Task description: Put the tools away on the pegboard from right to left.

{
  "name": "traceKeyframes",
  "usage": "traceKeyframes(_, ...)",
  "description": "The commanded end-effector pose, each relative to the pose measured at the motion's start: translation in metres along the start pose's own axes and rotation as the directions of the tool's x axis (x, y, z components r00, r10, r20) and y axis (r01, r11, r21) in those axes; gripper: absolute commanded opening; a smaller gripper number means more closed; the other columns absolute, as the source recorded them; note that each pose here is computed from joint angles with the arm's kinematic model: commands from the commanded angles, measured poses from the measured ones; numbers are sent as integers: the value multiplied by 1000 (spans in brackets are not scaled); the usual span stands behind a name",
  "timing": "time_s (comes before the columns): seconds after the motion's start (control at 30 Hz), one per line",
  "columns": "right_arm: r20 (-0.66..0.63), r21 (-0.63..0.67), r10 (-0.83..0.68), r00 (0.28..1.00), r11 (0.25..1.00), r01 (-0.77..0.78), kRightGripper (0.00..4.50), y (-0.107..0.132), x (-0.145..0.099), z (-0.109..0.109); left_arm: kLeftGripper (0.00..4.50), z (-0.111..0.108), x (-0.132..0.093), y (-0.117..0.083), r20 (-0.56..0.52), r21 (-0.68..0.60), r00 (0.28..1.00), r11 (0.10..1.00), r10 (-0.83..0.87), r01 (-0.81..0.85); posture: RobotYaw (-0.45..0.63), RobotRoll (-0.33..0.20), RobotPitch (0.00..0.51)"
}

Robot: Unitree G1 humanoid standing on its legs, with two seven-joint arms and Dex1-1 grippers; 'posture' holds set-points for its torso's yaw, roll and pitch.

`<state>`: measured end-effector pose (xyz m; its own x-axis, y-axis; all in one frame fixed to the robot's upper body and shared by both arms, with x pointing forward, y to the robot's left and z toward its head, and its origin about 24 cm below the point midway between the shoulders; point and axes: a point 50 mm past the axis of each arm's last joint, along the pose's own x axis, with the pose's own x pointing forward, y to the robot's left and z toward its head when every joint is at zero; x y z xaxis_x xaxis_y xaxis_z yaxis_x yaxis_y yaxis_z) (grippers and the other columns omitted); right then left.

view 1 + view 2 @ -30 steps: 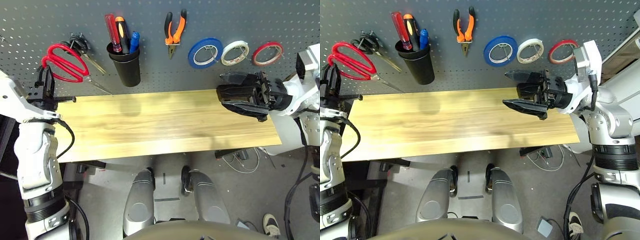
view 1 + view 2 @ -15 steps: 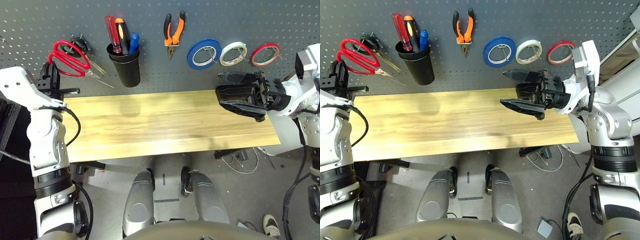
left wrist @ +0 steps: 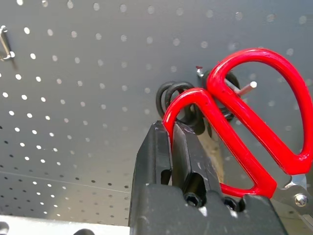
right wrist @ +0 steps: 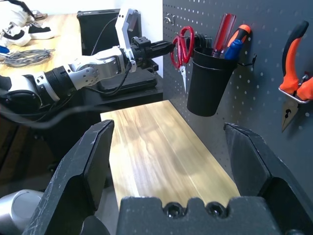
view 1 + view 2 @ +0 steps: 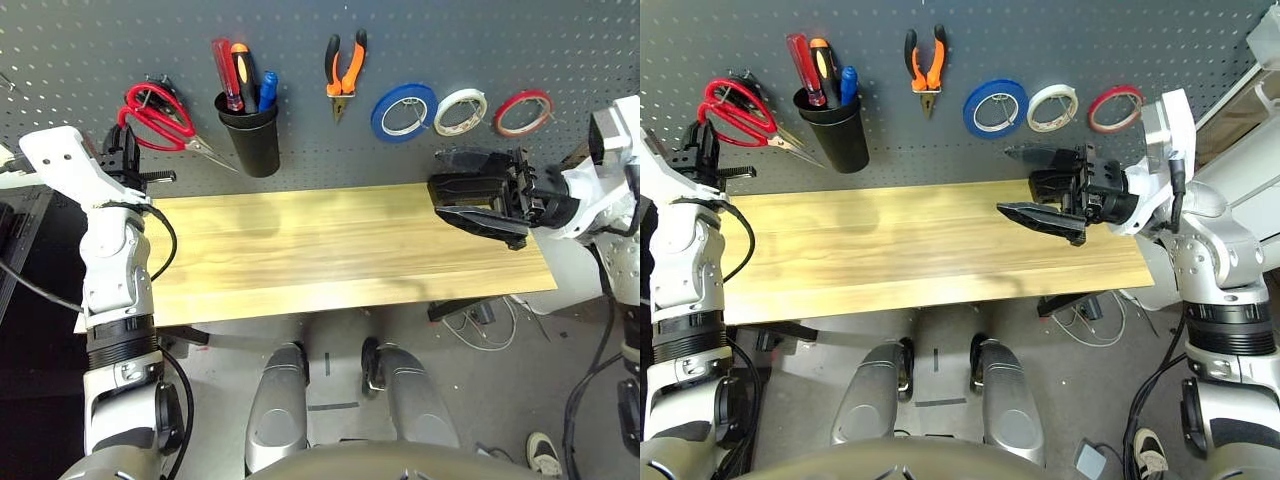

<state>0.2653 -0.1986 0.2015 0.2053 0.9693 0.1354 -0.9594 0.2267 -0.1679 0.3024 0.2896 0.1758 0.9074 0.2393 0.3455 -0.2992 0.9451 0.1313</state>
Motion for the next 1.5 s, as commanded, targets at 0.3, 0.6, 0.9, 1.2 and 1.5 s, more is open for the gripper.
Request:
traceKeyframes(0.3,13,-14,-22,1000,1000,22,4500,1,1,-4,2615,-24,-13,-12,-116,28,991,997,-65,69,-8,0,151)
traceKeyframes(0.6,-4,-6,-136,991,991,136,4500,1,-4,-28,4464,-49,-49,-5,-212,66,974,993,-83,99,-1,0,150)
traceKeyframes(0.9,-82,-31,-304,949,953,303,4500,-7,-14,-56,4464,-61,-72,-3,-266,50,960,993,-87,104,2,0,155)
traceKeyframes(1.2,-136,-139,-732,667,681,719,4500,-31,-31,-94,4464,-79,-95,-2,-273,-18,962,1000,-26,22,-1,0,156)
traceKeyframes(1.5,-22,-116,-898,439,439,891,4500,-23,-41,-115,4464,-85,-107,9,-228,-15,972,997,64,-69,-26,0,146)
